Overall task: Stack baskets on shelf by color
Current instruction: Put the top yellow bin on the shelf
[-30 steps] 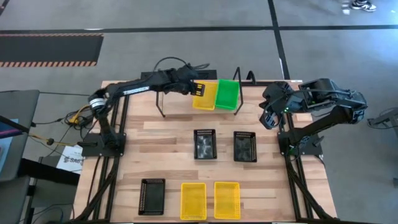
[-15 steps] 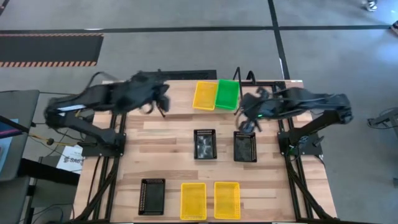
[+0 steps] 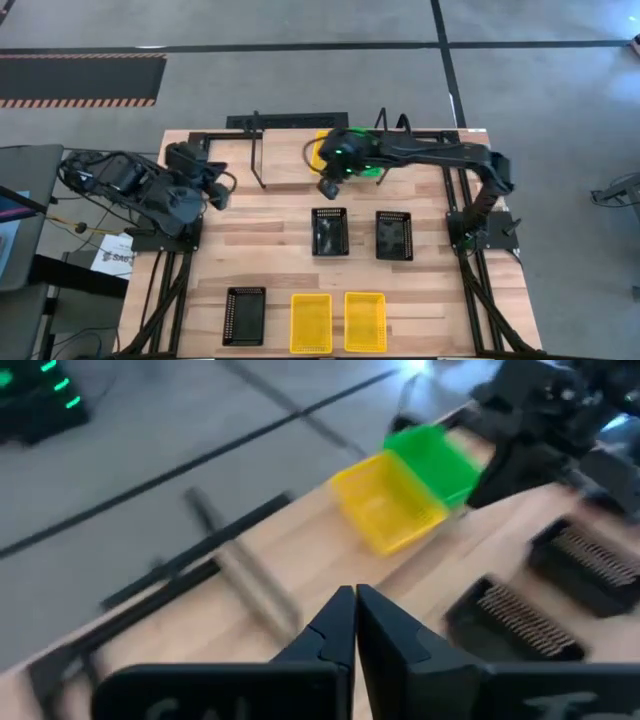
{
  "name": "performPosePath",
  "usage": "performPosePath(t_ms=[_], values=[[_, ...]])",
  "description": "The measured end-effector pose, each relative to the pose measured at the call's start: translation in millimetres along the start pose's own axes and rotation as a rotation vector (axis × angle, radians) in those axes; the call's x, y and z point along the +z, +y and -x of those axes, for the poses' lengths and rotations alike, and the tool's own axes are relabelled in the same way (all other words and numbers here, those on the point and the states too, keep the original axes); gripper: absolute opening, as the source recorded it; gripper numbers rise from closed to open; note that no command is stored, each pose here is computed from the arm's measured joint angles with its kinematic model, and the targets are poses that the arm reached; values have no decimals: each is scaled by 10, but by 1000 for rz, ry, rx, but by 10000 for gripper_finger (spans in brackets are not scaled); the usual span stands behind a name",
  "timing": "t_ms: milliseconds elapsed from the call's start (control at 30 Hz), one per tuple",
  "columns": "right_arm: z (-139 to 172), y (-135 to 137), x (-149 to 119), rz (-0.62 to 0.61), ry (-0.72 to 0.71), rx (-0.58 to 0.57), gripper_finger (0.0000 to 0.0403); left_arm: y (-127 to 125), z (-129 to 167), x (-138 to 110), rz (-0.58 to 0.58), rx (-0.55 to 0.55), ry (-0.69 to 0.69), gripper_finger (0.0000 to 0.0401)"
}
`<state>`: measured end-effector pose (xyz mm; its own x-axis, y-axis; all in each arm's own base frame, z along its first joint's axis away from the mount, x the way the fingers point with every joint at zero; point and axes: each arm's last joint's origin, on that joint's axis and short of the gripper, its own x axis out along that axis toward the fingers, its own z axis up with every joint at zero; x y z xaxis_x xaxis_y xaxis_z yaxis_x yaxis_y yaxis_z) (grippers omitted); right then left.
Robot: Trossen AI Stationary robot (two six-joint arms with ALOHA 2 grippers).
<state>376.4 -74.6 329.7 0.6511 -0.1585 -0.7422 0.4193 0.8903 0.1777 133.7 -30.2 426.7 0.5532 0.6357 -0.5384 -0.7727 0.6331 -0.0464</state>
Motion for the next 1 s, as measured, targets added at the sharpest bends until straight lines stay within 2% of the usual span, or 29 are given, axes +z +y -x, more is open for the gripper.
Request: performPosePath(t_ms=[67,167,333,667,1000], values=[[-219,-74,26,-20,43,-23,1,31,10,-26,29,-8,-3,0],[-463,-143,83,-49,88,-51,1,99,50,-24,-6,-47,-20,0],[-740,-217,210,-60,139,-82,0,224,77,-43,-31,-28,-28,0],[-818,-282,321,0,282,-358,0,280,100,-36,-59,-34,-36,0],[-1155,-392,217,-67,364,-346,0,267,94,-37,-66,-32,-34,0]])
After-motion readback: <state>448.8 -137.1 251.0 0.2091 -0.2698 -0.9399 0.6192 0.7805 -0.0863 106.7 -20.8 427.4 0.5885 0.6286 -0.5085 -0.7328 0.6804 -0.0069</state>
